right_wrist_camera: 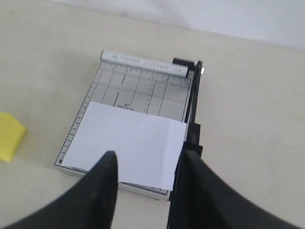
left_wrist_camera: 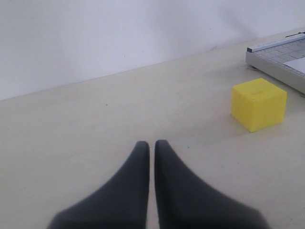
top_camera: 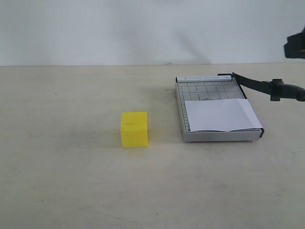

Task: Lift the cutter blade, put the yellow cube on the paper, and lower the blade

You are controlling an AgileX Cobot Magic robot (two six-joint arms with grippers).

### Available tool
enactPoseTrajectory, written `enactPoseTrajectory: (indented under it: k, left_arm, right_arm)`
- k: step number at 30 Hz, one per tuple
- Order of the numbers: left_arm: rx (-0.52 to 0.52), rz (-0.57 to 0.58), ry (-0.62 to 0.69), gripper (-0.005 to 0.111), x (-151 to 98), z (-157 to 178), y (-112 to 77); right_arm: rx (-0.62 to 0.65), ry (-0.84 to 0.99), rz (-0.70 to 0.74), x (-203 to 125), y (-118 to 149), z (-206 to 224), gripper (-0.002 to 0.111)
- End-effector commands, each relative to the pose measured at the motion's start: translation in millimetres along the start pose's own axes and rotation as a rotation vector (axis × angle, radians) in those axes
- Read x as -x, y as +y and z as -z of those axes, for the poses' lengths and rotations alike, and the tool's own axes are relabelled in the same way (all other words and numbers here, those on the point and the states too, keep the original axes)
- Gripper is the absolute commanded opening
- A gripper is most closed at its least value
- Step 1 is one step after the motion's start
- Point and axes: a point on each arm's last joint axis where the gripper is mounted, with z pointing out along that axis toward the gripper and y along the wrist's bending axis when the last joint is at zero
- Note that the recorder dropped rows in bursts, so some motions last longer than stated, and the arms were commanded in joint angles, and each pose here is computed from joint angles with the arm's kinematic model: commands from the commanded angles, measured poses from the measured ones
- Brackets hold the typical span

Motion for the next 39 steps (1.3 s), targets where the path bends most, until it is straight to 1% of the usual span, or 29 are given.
enactPoseTrajectory:
  k: [1,2,3,6,10,13,34,37,39]
  left_arm:
    - [0.008,-0.003,-0.004,0.004,0,0,0.6]
    - [0.008,-0.003,-0.004,0.004,0,0,0.6]
    - [0.008,-0.003,-0.004,0.004,0,0,0.6]
    - [0.008,-0.003,-0.004,0.004,0,0,0.6]
    - [0.008,-0.003,-0.004,0.004,0,0,0.6]
    - [0.008,-0.003,-0.004,0.004,0,0,0.6]
    - [0.011,-0.007,-0.007,0.004,1,0,0.9]
    - [0.039,-0.007,-0.037,0.004,3,0,3.4]
    - [0.093,-0.007,-0.097,0.004,9,1,8.3]
  right_arm:
    - [-0.090,-0.204,0.023,-52,16,52,0.028]
    - [-0.099,-0.231,0.022,-64,19,59,0.024]
    - [-0.112,-0.265,0.026,-88,25,69,0.016]
    - [-0.118,-0.319,0.016,-117,33,80,0.000]
    - [-0.116,-0.343,-0.039,-147,37,80,0.000]
    - [-0.143,-0.394,-0.039,-152,36,81,0.000]
    - [-0.137,-0.391,-0.057,-152,37,81,0.000]
    - [-0.137,-0.391,-0.057,-152,37,81,0.000]
    - [-0.137,-0.391,-0.057,-152,37,81,0.000]
